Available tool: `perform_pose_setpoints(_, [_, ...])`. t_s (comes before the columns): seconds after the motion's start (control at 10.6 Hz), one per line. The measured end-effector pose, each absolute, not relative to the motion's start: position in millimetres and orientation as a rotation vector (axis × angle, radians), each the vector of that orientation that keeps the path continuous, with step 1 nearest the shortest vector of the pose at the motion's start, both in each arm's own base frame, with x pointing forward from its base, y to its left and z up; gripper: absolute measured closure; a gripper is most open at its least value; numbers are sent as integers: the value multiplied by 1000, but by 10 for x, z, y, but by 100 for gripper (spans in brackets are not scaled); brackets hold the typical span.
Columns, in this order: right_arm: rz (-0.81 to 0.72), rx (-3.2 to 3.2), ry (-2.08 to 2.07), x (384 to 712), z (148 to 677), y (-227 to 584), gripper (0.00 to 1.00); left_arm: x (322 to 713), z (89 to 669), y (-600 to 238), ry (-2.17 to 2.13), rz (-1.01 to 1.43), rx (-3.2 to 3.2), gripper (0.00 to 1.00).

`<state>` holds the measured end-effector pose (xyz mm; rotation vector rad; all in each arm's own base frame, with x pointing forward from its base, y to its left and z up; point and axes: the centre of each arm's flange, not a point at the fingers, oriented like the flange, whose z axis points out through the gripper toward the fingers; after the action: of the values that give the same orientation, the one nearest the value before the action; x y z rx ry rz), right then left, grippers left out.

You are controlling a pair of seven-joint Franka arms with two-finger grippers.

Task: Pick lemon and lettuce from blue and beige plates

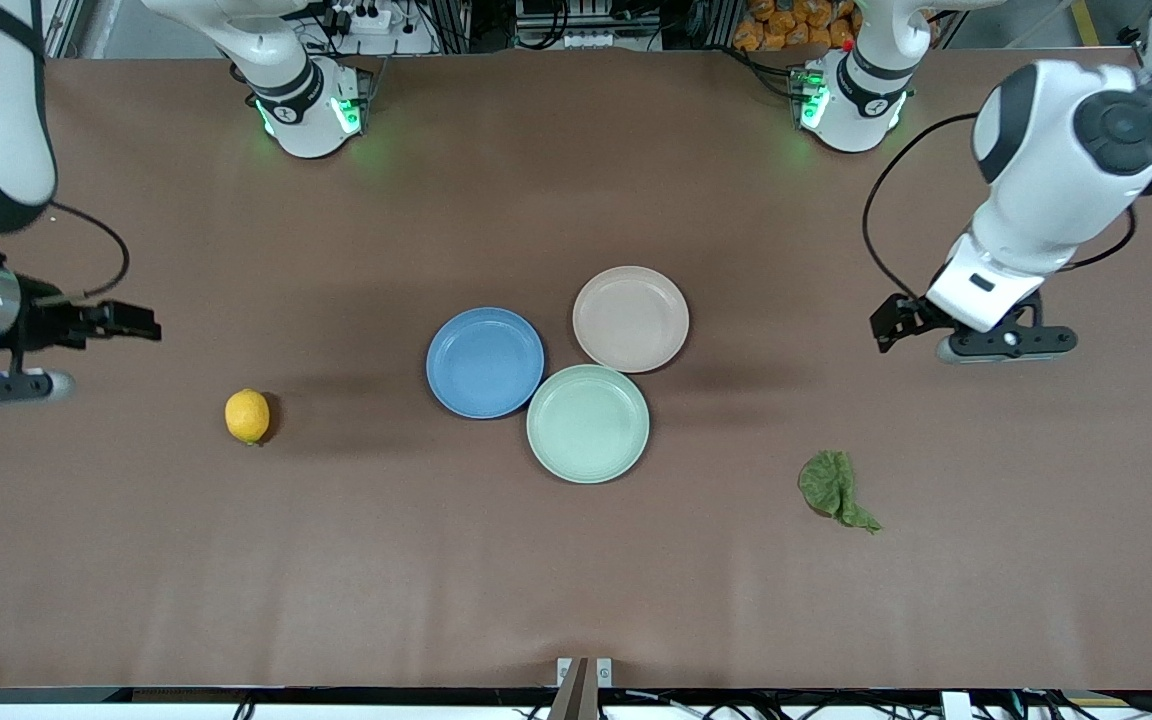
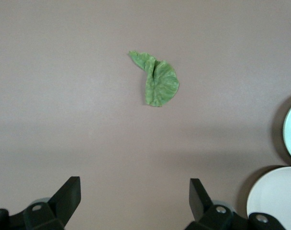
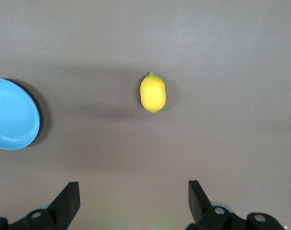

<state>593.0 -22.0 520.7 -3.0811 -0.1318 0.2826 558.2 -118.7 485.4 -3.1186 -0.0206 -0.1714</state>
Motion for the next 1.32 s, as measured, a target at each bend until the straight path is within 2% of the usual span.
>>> perform_pose_setpoints(0.28, [242, -3073, -131, 5536, 5566, -232, 0, 5619, 5251, -1245, 18, -174, -3121, 0])
perform_pose_setpoints(0.57, [198, -3076, -104, 5363, 5939, -236, 0, 5602, 5559, -1249, 16, -140, -3117, 0])
perform_pose_setpoints(0.94, [75, -3107, -39, 5350, 6477, -201, 0, 5538, 6099, -1215, -2, -116, -3123, 0])
perform_pose_setpoints(1.32, [66, -3114, -15, 5493, 6468, -271, 0, 5500, 6316, -1184, -15, -108, -3136, 0])
